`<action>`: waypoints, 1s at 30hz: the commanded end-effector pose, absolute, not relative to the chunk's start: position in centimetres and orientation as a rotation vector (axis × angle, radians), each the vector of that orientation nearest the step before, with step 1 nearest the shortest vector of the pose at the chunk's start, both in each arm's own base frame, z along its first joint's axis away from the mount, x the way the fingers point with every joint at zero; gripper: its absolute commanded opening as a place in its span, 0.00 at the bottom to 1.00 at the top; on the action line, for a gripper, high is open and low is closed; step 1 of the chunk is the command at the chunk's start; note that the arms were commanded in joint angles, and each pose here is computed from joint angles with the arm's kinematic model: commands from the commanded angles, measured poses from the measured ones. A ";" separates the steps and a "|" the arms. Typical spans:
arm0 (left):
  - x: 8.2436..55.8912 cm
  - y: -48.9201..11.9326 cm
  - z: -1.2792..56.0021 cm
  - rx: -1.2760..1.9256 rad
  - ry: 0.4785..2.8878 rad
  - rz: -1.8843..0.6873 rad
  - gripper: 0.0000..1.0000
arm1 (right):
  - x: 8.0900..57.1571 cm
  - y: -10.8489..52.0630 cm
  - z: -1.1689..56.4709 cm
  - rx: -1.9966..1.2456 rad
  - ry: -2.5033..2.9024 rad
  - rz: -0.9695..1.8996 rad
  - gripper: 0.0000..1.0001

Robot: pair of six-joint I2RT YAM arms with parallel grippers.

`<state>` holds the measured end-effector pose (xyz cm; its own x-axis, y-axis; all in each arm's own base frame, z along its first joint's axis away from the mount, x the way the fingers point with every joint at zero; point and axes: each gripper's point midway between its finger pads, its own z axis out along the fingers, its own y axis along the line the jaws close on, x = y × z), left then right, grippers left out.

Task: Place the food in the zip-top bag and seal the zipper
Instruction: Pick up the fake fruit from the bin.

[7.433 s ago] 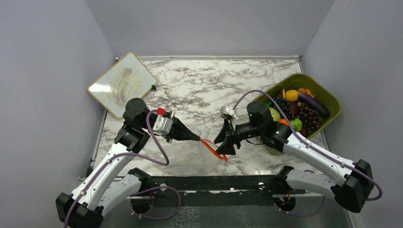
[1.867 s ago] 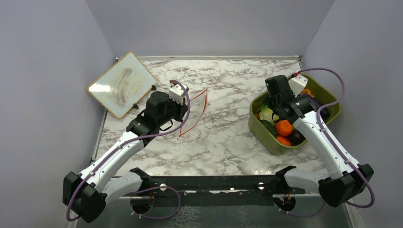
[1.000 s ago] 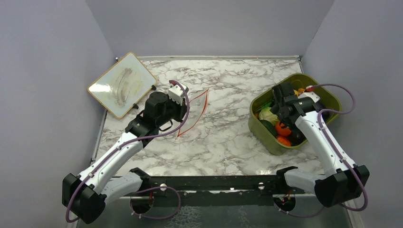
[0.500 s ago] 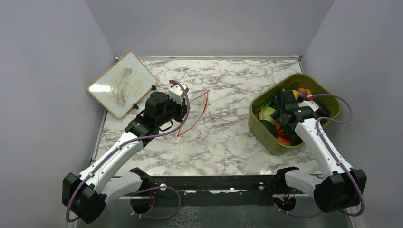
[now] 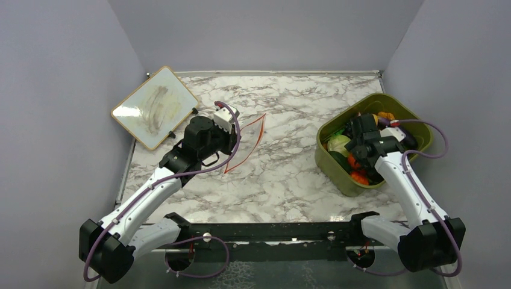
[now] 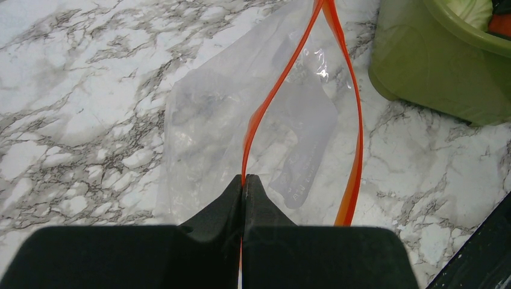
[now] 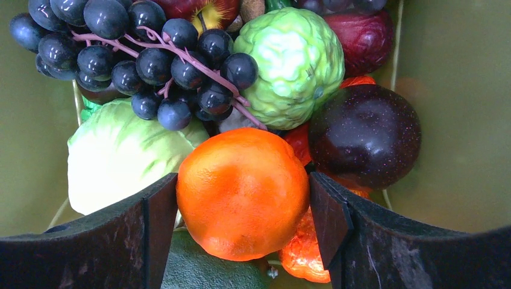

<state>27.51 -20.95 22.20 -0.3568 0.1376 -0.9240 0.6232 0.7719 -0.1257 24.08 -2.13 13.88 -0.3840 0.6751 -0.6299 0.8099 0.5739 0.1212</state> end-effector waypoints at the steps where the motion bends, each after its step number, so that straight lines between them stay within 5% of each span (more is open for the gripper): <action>1: 27.5 -21.3 22.7 0.579 1.874 -0.593 0.00 | 25.0 -2.6 15.4 1.185 2.087 -0.250 0.74; 15: 27.6 -21.3 22.8 0.565 1.872 -0.594 0.00 | 25.2 -3.4 16.5 1.128 2.089 -0.322 0.53; 30: 28.3 -20.6 22.8 0.549 1.873 -0.533 0.00 | 26.9 -2.4 21.9 0.920 2.029 -0.166 0.50</action>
<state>27.78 -20.64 22.18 -0.3578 0.1335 -0.9242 0.6044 0.7875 -0.1203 25.49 -2.67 17.65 -0.4162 0.5617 -0.7150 0.7166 0.6867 0.1223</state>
